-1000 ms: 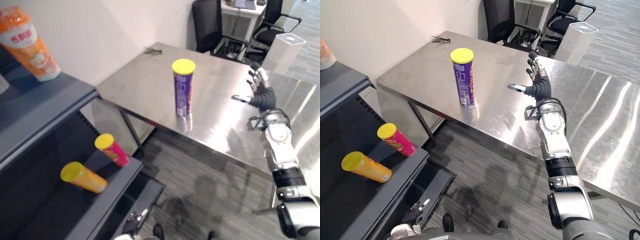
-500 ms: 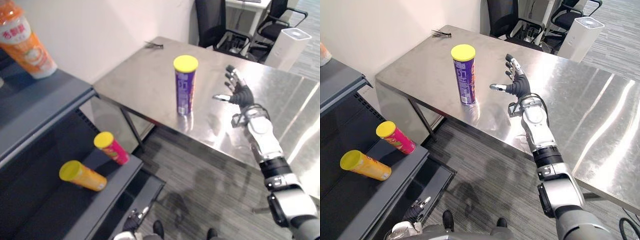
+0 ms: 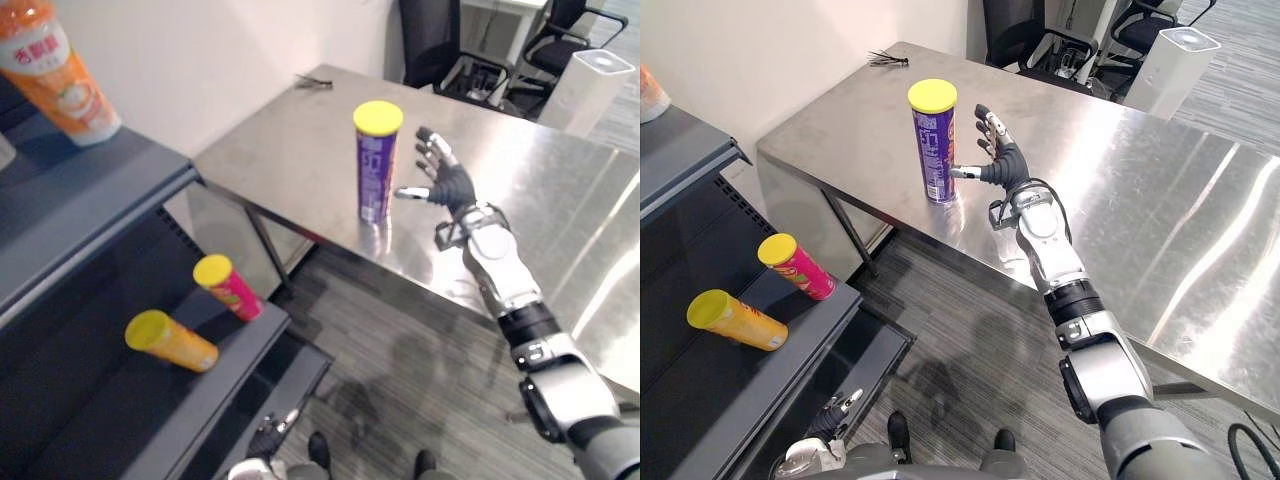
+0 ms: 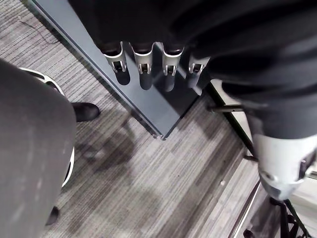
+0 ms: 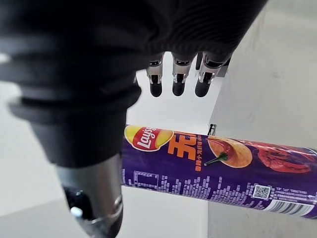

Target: Put the gum and the chips on the shelf.

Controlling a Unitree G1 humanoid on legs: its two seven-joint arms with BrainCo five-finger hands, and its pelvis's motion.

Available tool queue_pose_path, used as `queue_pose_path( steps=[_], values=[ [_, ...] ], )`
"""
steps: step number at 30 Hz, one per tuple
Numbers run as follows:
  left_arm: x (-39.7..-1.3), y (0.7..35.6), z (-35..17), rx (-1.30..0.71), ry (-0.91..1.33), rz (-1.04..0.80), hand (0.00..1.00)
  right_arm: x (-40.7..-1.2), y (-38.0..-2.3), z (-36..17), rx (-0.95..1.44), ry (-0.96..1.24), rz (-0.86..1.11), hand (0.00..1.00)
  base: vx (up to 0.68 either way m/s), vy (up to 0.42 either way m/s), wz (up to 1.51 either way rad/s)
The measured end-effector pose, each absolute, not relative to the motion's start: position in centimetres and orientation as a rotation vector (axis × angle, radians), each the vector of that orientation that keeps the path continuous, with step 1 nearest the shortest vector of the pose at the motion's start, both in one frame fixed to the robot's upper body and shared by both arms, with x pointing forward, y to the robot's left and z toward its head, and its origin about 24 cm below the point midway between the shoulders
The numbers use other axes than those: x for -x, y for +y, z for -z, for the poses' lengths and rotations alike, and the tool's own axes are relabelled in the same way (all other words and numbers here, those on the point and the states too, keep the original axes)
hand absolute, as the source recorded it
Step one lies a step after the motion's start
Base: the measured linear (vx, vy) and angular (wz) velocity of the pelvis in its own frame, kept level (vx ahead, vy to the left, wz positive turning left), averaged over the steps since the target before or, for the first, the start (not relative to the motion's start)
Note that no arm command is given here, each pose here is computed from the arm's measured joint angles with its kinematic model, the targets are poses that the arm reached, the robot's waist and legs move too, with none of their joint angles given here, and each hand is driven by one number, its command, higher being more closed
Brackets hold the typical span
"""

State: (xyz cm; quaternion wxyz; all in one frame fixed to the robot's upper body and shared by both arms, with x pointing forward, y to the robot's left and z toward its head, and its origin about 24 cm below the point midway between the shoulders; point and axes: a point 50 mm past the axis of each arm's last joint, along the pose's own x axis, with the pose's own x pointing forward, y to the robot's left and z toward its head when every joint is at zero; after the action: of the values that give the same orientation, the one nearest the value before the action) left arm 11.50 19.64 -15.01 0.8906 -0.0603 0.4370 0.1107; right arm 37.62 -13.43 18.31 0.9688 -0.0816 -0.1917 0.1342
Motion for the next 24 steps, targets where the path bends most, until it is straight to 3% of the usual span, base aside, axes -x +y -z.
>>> queue_pose_path(
  steps=[24],
  values=[
    [-12.3, 19.7, 14.7, 0.139, 0.880, -0.241, 0.00, -39.3, -12.3, -19.0, 0.153, -0.330, -0.262, 0.00, 0.01, -0.005, 0.04]
  ],
)
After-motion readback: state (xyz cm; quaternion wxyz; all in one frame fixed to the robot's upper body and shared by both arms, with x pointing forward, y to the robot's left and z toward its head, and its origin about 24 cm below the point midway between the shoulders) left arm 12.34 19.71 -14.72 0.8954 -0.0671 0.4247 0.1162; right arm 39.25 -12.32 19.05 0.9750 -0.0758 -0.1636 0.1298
